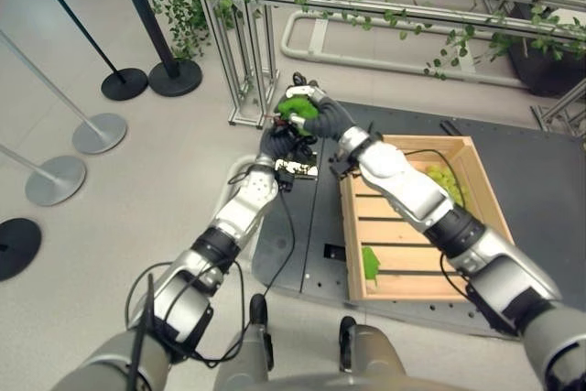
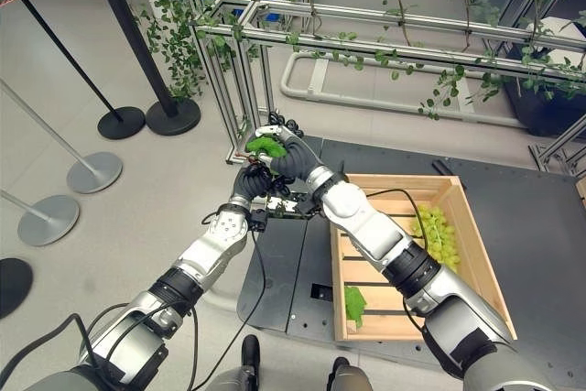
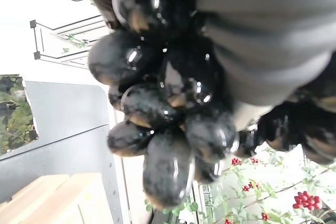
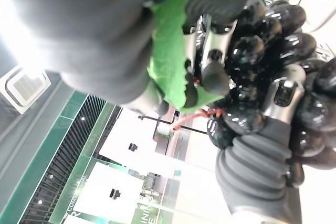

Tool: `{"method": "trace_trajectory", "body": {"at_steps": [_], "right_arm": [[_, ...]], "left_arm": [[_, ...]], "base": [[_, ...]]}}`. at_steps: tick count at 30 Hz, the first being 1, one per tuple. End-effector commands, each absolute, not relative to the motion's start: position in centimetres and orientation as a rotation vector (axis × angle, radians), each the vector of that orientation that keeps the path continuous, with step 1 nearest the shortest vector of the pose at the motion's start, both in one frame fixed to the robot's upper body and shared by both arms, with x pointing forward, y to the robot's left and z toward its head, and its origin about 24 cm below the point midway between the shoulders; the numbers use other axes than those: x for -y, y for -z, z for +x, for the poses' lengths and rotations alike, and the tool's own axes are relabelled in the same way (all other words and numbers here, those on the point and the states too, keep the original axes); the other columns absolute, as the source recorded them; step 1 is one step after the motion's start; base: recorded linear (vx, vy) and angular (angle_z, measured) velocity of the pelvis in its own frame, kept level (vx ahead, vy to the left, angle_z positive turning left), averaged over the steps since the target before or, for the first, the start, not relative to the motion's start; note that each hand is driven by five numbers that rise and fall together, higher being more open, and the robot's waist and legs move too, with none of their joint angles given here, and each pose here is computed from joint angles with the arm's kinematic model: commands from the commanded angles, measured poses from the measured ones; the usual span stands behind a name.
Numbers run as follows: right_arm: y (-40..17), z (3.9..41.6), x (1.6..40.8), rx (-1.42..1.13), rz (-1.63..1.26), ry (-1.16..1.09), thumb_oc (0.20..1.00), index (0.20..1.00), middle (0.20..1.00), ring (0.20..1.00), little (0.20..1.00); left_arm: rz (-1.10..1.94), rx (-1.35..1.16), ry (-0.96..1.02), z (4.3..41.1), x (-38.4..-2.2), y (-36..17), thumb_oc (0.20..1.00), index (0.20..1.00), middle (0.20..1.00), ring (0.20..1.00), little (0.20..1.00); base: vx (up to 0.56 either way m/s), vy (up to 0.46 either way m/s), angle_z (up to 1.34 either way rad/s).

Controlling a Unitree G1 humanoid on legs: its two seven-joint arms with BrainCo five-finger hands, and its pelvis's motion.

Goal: Pick up the fruits from the basket on one side to the basket on the other side

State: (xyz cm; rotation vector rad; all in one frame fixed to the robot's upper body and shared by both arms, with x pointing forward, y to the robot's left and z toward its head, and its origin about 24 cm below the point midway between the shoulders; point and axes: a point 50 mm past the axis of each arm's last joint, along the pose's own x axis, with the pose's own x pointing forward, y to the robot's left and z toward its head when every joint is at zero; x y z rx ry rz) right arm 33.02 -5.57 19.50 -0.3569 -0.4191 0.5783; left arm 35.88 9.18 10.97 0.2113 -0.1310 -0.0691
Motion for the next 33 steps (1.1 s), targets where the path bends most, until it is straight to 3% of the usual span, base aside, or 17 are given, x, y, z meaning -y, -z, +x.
{"method": "trace_trajectory", "body": {"at_steps": [1,3,4,5,13,22,33], "right_arm": [[-23.1,30.0,2.9,0.645,-0.229,-0.717,0.200,0.200,0.200,0.200,0.200],[-22.8,30.3,3.5,0.632,-0.219,-0.680,0.200,0.200,0.200,0.200,0.200],[-22.8,30.3,3.5,0.631,-0.219,-0.680,0.570,0.570,0.570,0.570,0.570],[-22.6,30.4,4.1,0.626,-0.209,-0.658,1.000,1.000,1.000,1.000,1.000],[-21.8,30.0,6.5,0.616,-0.155,-0.599,1.000,1.000,1.000,1.000,1.000],[-19.8,28.0,10.9,0.616,-0.020,-0.489,1.000,1.000,1.000,1.000,1.000],[-18.0,27.0,14.7,0.605,0.060,-0.288,1.000,1.000,1.000,1.000,1.000]], "left_arm": [[0.132,0.332,0.114,35.8,-7.7,-15.3,0.200,0.200,0.200,0.200,0.200],[0.123,0.333,0.107,35.6,-8.0,-15.2,0.200,0.200,0.200,0.200,0.200],[0.123,0.332,0.107,35.6,-8.0,-15.2,0.200,0.200,0.200,0.200,0.200],[0.117,0.333,0.102,35.5,-8.4,-15.1,0.200,0.200,0.200,0.200,0.200],[0.058,0.313,0.107,34.5,-10.3,-14.0,0.200,0.200,0.200,0.200,0.200],[-0.137,0.282,0.033,30.6,-15.1,-11.1,0.200,0.200,0.200,0.200,0.200],[-0.226,0.250,-0.022,28.3,-17.1,-9.0,0.200,0.200,0.200,0.200,0.200]], "base": [[0.00,0.000,0.00],[0.00,0.000,0.00],[0.00,0.000,0.00],[0.00,0.000,0.00],[-0.01,-0.041,-0.02],[-0.04,-0.121,-0.02],[-0.10,-0.128,0.46]]}}
